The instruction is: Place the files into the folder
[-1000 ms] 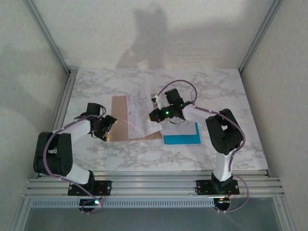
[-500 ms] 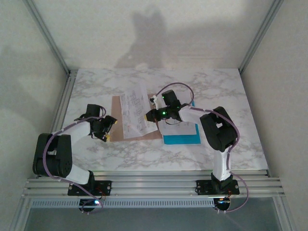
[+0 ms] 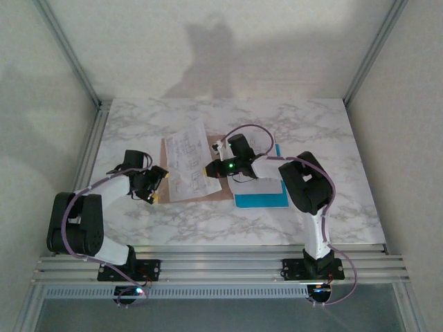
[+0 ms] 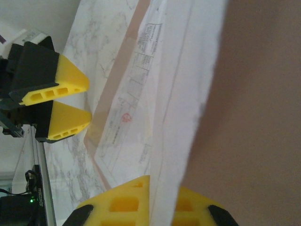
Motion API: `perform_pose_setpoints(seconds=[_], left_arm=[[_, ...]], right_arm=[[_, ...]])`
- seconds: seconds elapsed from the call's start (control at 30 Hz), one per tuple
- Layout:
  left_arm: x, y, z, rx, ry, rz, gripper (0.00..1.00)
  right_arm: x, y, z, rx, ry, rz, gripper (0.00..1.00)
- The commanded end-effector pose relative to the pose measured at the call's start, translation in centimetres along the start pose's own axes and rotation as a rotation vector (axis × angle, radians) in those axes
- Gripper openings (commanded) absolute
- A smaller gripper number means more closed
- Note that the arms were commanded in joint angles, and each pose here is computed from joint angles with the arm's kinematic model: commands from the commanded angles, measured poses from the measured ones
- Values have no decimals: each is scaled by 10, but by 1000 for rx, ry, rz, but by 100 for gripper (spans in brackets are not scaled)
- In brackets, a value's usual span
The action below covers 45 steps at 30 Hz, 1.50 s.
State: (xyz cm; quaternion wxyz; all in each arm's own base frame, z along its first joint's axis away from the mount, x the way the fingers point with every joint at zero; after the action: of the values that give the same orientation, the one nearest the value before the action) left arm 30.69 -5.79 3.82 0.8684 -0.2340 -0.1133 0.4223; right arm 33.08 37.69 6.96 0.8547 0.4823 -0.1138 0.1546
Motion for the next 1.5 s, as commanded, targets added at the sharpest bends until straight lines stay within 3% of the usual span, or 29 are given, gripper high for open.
perform_pose_setpoints(seconds=[0.0,1.47], left_arm=[[-7,13,-9,31,19,5,84],[-12,17,-9,24,28,1,84]], right_arm=[[1,3,-9,16,-16,-16,0],[-14,-16,-33,-38,-78,-227,0]])
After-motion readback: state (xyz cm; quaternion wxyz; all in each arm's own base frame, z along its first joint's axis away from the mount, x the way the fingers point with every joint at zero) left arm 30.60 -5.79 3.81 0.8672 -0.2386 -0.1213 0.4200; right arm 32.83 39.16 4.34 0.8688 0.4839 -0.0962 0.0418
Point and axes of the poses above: each hand's point on the last joint's axis, 136 mm out from that joint toward the fingers, its own z axis back along the fingers, its own y axis along the line the jaws close on, x = y × z, the point moved 1 cm from there along z, back along the fingers, and after that the axes turned 9 degrees about -z, right-handed, at the moved point
